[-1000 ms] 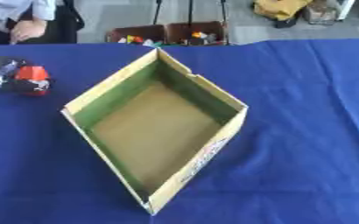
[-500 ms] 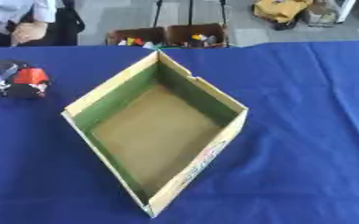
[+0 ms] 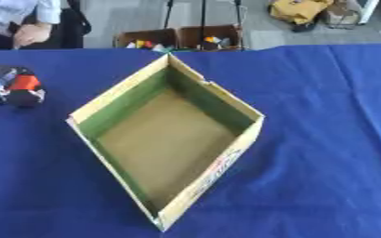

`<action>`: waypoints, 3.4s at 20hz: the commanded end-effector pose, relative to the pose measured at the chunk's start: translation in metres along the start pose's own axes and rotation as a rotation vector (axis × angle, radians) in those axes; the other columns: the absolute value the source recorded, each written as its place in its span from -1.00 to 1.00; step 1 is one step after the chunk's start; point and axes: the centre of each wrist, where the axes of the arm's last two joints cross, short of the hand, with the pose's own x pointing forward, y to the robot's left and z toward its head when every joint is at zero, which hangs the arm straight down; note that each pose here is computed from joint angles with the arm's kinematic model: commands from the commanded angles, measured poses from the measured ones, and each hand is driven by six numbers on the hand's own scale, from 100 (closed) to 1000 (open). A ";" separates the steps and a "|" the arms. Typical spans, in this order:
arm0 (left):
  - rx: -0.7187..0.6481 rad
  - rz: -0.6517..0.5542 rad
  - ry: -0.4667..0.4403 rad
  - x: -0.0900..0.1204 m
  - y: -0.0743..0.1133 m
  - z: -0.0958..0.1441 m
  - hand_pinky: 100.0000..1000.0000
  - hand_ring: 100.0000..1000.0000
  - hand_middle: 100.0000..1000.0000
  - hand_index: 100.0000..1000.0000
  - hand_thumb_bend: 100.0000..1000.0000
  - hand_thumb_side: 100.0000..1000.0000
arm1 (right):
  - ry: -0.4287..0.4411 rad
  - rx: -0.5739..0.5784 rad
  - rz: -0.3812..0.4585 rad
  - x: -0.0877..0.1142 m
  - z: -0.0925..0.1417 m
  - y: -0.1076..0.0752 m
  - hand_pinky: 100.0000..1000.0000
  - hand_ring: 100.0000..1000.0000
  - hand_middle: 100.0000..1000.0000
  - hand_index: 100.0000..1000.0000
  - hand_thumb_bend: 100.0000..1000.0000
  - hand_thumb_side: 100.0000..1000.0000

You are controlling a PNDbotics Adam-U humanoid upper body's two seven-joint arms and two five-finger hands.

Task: Pick up objects on the table and place them in the box.

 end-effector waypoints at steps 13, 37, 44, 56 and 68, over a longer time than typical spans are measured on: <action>0.096 -0.021 0.038 -0.002 0.020 0.003 -0.50 0.00 0.59 0.66 -1.00 -0.46 | -0.026 -0.024 -0.001 0.003 -0.007 -0.004 0.52 0.41 0.36 0.54 -1.00 0.37; 0.257 -0.179 -0.297 0.072 0.083 0.067 -0.51 -0.03 0.61 0.71 -1.00 -0.41 | -0.009 -0.018 0.000 0.002 -0.001 -0.006 0.52 0.41 0.34 0.54 -1.00 0.34; 0.292 -0.242 -0.559 0.131 0.090 0.121 -0.50 -0.04 0.62 0.73 -1.00 -0.39 | -0.005 -0.008 -0.013 0.003 0.000 -0.004 0.52 0.41 0.34 0.54 -1.00 0.33; 0.209 -0.233 -0.872 0.195 0.069 0.178 -0.53 -0.07 0.61 0.74 -1.00 -0.37 | -0.001 -0.001 -0.038 0.004 -0.001 -0.001 0.52 0.42 0.34 0.54 -1.00 0.33; 0.051 -0.371 -0.984 0.226 0.021 0.186 -0.53 -0.05 0.60 0.73 -1.00 -0.36 | 0.002 -0.005 -0.049 0.004 -0.001 0.001 0.53 0.41 0.34 0.54 -1.00 0.32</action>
